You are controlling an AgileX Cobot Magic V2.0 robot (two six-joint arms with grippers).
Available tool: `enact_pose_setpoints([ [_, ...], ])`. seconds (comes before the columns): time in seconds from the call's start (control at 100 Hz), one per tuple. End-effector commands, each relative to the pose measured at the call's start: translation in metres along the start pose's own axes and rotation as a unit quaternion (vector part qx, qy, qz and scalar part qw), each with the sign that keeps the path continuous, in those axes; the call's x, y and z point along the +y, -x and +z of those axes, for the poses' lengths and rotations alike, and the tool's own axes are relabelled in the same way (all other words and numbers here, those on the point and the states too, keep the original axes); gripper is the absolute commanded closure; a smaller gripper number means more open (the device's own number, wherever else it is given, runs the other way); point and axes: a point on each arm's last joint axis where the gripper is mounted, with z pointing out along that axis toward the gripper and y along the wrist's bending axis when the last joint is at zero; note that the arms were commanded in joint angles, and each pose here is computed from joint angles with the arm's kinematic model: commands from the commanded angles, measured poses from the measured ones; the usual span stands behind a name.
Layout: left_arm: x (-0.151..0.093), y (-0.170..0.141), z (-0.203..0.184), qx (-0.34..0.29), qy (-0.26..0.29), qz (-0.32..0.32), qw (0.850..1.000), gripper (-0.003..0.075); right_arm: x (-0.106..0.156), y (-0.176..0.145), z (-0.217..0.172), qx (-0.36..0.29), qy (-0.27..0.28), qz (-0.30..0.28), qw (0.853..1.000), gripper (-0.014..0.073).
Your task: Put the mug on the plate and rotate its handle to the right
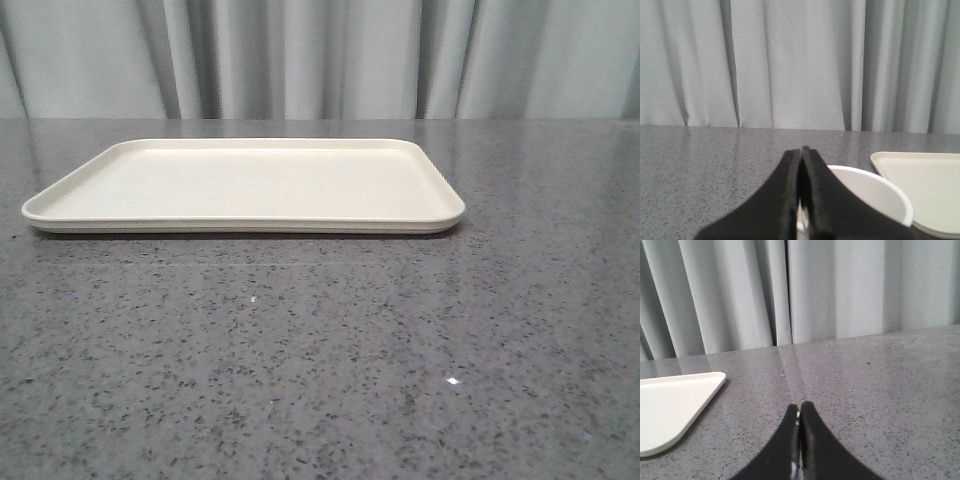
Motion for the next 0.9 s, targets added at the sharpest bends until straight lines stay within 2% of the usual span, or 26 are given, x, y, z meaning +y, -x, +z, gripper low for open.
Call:
enact_pose_setpoints([
  [0.0, 0.001, 0.006, -0.003, -0.049, 0.001, -0.009, 0.999, 0.0740, 0.000, 0.004, -0.002, -0.015, -0.003, -0.002, 1.000, 0.0661],
  [0.34, 0.001, 0.007, -0.003, -0.052, 0.001, -0.020, 0.998, 0.0740, 0.000, 0.004, -0.002, -0.015, -0.003, -0.002, 1.000, 0.0661],
  [0.43, 0.002, 0.008, -0.003, -0.059, 0.003, -0.068, 0.996, 0.0740, 0.000, 0.004, -0.002, -0.015, -0.001, -0.002, 1.000, 0.0661],
  [0.55, 0.002, 0.012, -0.003, -0.067, 0.005, -0.091, 0.994, 0.0740, 0.003, 0.011, -0.003, -0.023, 0.008, -0.003, 1.000, 0.0661],
  [0.71, 0.002, 0.030, -0.005, -0.090, 0.003, -0.128, 0.988, 0.0740, 0.007, 0.030, -0.005, -0.051, 0.014, -0.002, 0.999, 0.0661],
  [0.89, -0.002, 0.064, -0.010, -0.130, -0.011, -0.129, 0.983, 0.0740, 0.010, 0.052, -0.008, -0.079, 0.012, -0.003, 0.997, 0.0661],
])
